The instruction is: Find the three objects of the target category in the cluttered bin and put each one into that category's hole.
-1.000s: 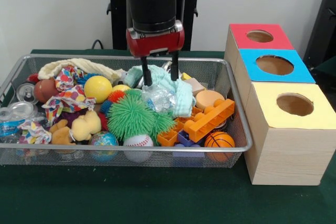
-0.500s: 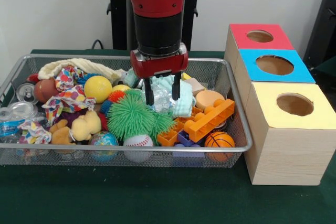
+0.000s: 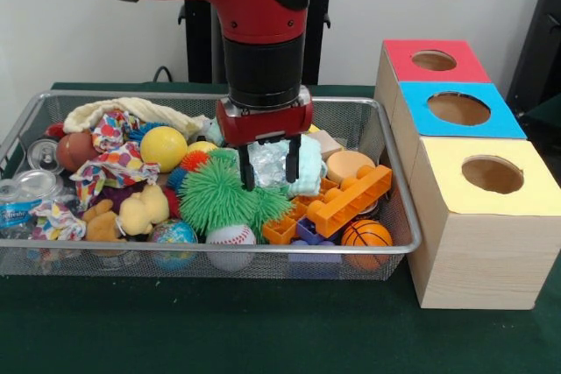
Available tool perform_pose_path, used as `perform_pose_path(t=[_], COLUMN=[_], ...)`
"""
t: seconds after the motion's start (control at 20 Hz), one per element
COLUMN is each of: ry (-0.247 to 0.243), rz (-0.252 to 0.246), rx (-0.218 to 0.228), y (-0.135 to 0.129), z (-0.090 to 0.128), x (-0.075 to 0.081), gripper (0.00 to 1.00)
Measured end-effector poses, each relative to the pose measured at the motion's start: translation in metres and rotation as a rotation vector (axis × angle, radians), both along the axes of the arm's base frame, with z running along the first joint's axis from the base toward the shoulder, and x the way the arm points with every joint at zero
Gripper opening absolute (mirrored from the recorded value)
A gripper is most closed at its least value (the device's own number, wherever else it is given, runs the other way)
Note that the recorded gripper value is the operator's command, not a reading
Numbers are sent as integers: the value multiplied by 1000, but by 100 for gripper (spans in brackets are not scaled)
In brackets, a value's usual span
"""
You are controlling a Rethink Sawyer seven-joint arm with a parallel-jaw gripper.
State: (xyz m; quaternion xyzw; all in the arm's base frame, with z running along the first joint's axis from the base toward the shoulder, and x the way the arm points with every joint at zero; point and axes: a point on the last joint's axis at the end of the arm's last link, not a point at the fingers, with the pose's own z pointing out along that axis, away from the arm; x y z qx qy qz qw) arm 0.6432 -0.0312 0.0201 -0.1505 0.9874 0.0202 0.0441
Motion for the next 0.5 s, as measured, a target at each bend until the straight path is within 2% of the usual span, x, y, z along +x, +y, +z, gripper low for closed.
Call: perform_pose_path(t=[0.25, 0.5], ry=[-6, 37], rz=[-25, -55], rx=[36, 89], y=[-16, -25], z=[-15, -32], x=[9, 5], gripper=[100, 100])
